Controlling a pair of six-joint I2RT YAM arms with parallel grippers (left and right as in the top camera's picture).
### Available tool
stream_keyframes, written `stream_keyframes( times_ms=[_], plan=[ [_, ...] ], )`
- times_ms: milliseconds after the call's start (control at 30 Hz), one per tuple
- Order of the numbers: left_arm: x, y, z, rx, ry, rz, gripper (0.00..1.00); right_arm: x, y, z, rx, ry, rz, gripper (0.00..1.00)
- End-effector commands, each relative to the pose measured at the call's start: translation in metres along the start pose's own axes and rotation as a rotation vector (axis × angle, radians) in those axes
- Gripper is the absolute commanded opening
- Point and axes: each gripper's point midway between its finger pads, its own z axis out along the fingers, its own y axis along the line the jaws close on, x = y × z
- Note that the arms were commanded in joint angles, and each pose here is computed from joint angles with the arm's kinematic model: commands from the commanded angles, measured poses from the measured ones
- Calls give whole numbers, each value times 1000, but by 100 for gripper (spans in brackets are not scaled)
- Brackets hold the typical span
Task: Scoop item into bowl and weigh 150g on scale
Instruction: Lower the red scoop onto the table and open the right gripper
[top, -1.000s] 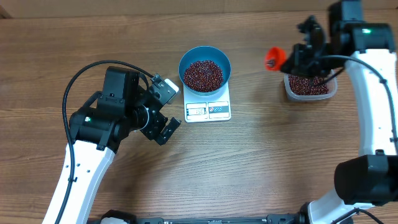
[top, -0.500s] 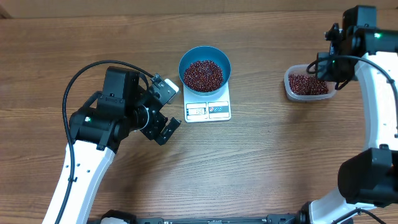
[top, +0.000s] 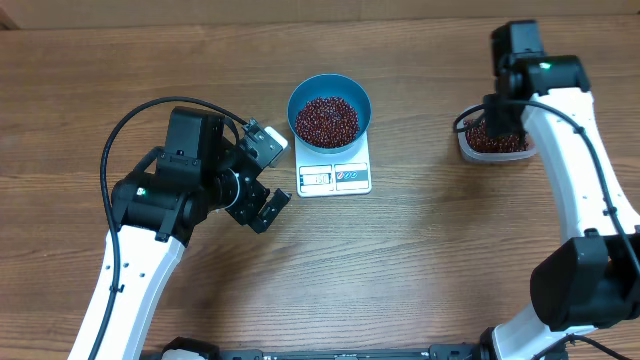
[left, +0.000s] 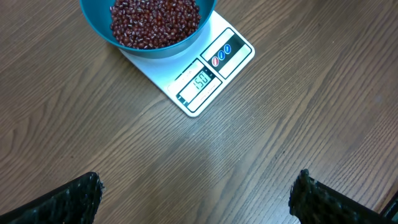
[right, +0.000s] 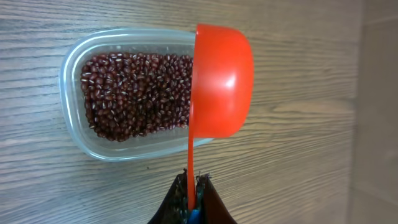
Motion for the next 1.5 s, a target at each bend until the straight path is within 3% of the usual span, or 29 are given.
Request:
stream_keyframes(
  times_ms=[0,267,467,633,833,1233,1467],
  plan=[
    [-8,1,-4,-6,-18,8,100,-3,-10,-14,127,-31,-22,4],
    [-8,1,-4,-6,-18,8,100,14,-3,-33,45,-16,101,4],
    [-8,1,-4,-6,-18,8,100,44,26,-71,-316,27,184,4],
    [-8,1,-4,-6,-18,8,100,56,33,-125,-694,-27,312,4],
    [-8,1,-4,-6,-18,8,100,66,37,-158,-899,-127,361,4],
    [-8,1,-4,-6,-18,8,100,112,117,-115,-1243,-36,342,4],
    [-8,1,-4,-6,-18,8,100,140,145,-70,-1263,47,379,4]
  ],
)
